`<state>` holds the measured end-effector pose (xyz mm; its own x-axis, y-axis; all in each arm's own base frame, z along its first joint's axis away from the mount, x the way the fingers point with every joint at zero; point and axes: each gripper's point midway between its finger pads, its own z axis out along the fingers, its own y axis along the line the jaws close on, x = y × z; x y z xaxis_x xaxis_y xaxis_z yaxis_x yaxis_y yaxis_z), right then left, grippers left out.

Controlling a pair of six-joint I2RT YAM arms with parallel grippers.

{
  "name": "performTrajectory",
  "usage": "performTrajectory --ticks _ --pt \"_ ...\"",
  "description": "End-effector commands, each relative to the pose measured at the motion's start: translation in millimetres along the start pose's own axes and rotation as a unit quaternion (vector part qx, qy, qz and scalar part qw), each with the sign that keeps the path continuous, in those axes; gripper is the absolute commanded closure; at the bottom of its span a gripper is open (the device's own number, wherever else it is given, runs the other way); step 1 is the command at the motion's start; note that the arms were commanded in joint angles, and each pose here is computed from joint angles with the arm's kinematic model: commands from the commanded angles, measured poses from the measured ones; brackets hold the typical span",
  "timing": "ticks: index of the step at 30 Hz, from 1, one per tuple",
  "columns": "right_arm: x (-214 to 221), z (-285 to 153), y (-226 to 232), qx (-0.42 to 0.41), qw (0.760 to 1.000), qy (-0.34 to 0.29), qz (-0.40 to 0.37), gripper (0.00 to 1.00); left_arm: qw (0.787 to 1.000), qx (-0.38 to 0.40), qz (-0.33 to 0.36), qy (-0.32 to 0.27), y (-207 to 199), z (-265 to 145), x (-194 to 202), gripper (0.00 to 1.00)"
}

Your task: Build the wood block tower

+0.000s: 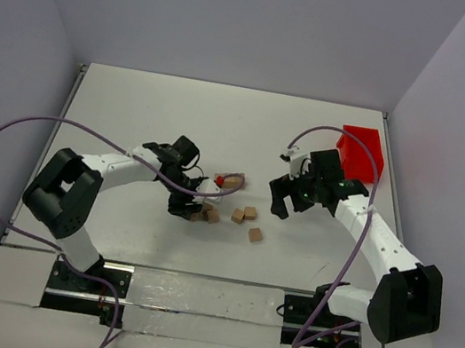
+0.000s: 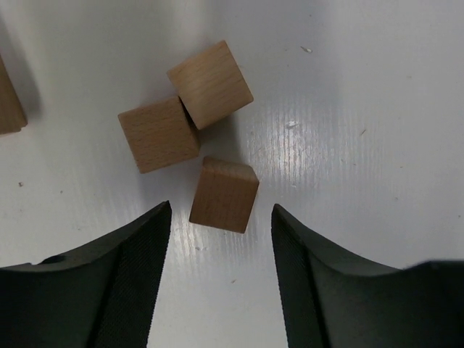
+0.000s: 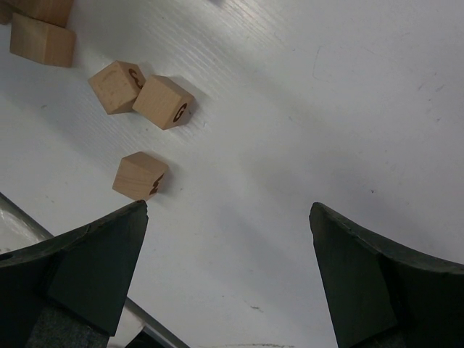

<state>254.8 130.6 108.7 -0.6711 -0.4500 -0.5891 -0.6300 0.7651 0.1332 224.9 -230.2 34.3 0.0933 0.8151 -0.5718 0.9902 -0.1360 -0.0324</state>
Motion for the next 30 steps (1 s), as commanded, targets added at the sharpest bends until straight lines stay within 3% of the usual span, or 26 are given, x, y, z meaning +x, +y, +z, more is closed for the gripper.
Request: performTrajectory --ticks 1,6,10,12,19,30 --pt "-6.4 5.2 -1.1 -0.006 1.0 -0.015 -0.005 0.0 0.999 -0.006 0.038 -0.017 7.9 3.1 -15.9 0.39" --pt "-4.8 9.7 -1.5 -0.009 1.0 -0.012 -0.001 0.0 0.999 -0.008 0.033 -0.016 0.3 4.4 -13.1 0.54" --pt "-5.2 11.0 -1.7 -0.009 1.0 -0.015 0.0 0.0 0.999 -0.036 0.026 -0.018 0.8 -8.1 -17.1 0.82" --pt "-6.5 11.0 -2.2 -0.007 1.0 -0.018 0.0 0.0 0.998 -0.053 0.011 -0.023 2.1 -18.6 -23.9 0.89" --pt "-9.5 10.4 -5.5 0.001 1.0 -0.024 0.0 0.0 0.993 -0.091 -0.075 -0.025 28.4 -50.1 -58.0 0.99" --pt "-7.5 8.5 -15.0 0.021 0.999 -0.023 0.012 0.0 0.978 -0.153 -0.142 -0.027 98.7 -41.5 -81.6 1.0"
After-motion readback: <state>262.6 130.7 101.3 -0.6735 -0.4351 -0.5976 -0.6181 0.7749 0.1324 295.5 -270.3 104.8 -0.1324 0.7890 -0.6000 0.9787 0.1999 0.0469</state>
